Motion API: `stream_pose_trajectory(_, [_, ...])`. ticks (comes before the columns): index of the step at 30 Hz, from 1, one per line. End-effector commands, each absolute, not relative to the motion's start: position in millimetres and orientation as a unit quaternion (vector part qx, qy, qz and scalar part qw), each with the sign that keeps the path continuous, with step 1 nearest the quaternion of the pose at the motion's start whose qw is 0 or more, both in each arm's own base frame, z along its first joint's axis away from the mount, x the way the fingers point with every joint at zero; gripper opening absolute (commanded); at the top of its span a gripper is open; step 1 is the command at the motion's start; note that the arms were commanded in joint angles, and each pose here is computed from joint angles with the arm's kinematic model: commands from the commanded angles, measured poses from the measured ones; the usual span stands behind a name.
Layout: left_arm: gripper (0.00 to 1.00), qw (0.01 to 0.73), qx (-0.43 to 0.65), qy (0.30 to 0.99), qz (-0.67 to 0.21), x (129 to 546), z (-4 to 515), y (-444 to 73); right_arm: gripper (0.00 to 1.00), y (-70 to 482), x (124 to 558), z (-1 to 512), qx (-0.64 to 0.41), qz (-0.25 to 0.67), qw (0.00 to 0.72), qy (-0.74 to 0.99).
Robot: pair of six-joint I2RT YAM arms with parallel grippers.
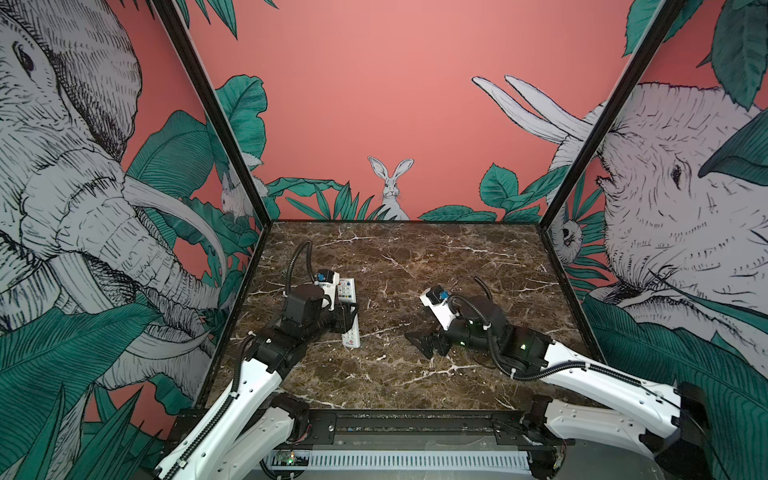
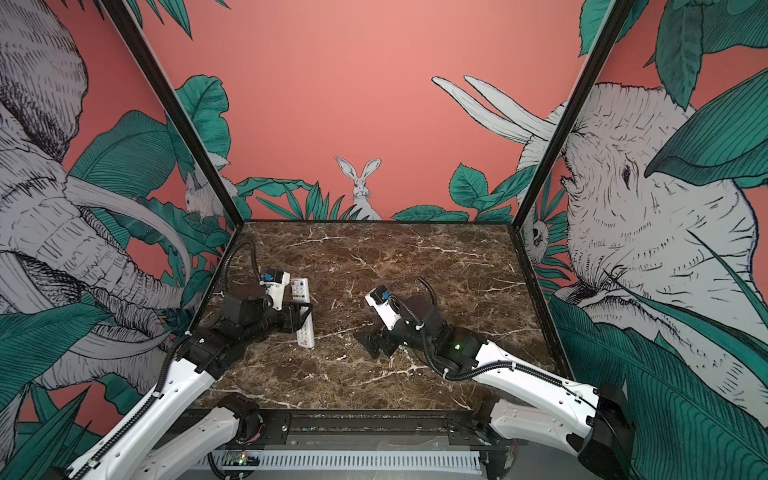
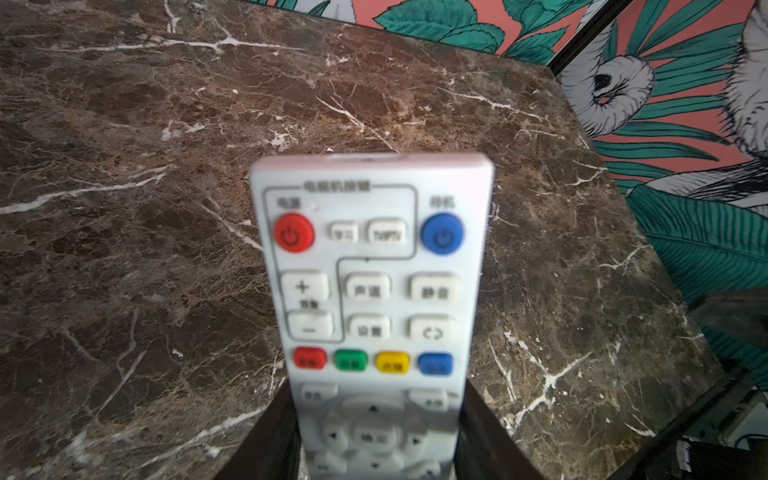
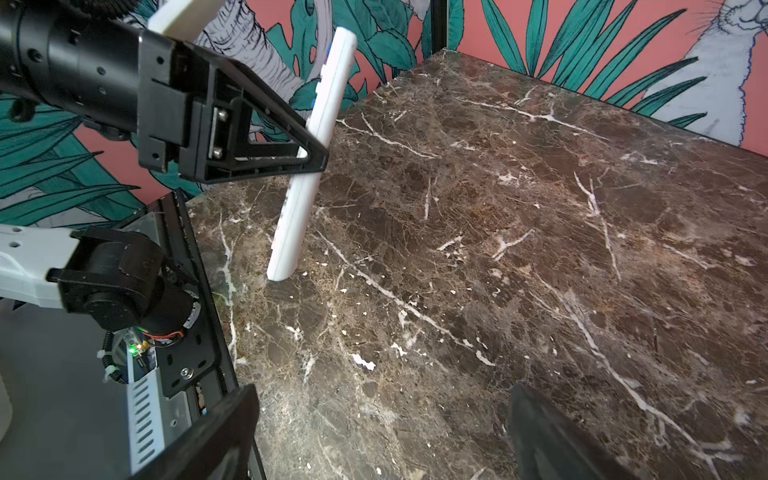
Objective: Load the batteries into the remote control
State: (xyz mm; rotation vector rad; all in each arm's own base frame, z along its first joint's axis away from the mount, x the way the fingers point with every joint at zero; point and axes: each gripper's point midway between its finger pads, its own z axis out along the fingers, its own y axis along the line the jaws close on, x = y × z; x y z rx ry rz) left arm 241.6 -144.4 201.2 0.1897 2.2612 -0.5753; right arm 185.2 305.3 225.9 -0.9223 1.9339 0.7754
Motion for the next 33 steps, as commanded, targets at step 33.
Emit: stream_pose_trajectory(33, [0.13, 0.3, 0.057, 0.945, -0.117, 270, 110, -132, 1.0, 295, 204, 197, -0.357, 0.233, 0.402, 0.81])
